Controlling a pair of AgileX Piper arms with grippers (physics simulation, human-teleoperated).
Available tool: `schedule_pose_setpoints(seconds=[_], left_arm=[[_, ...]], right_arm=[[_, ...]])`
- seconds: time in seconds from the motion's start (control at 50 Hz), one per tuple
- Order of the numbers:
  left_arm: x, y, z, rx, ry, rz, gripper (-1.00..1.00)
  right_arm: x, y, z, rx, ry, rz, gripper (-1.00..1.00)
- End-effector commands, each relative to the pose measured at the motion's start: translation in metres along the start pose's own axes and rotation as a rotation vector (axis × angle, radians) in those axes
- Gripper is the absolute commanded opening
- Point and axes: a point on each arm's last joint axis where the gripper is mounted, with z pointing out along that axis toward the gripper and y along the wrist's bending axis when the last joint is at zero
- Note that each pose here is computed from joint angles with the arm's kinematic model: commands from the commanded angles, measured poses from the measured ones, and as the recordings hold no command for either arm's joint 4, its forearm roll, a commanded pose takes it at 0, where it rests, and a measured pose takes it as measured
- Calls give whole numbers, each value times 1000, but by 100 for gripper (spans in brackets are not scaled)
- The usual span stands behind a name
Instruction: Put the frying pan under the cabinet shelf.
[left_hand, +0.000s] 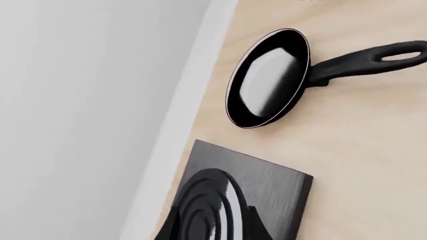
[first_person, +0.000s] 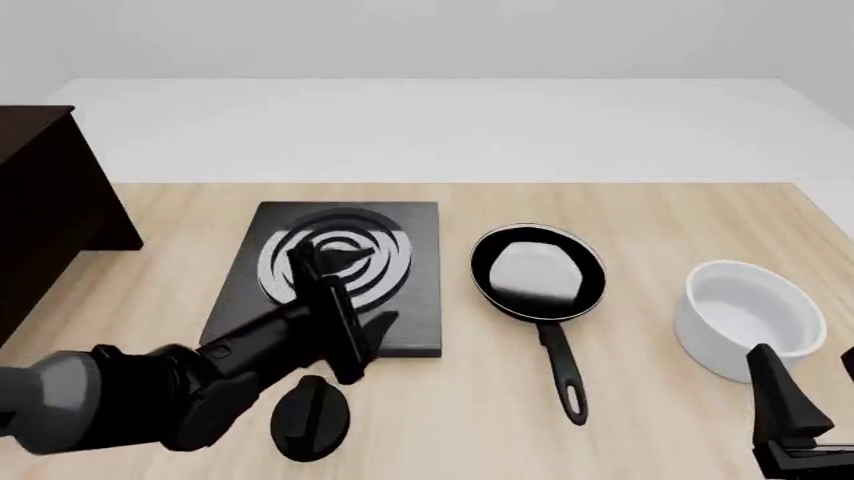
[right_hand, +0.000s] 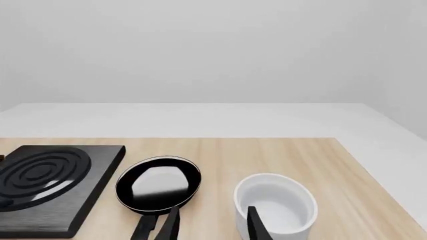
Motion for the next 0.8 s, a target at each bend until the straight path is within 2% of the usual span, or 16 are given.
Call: schedule_pose_setpoints(seconds=[0.02,0.16,0.26,0.32,0.42,0.46,0.5,0.68,0.8], left_arm=[[-9,-9,13,29,-30,77,100],[-11,-16,23,41,-43,99,100],[-12,-26,27,57,-57,140,100],[-10,-24,33,43,-55,150,100],[-10,-34,38,66,-59,185,100],[-11,-33,40,67,-58,175,100],[-11,-37,42,75,-61,201,100],[-18,-41,53,102,-71,230,100],[-23,-52,60,134,-84,255,100]], right_arm=[[0,0,0,0,0,0,100],[0,0,0,0,0,0,100],[0,0,0,0,0,0,100],[0,0,0,0,0,0,100],[0,0,0,0,0,0,100],[0,0,0,0,0,0,100],[0,0,0,0,0,0,100],[0,0,0,0,0,0,100],[0,0,0,0,0,0,100]])
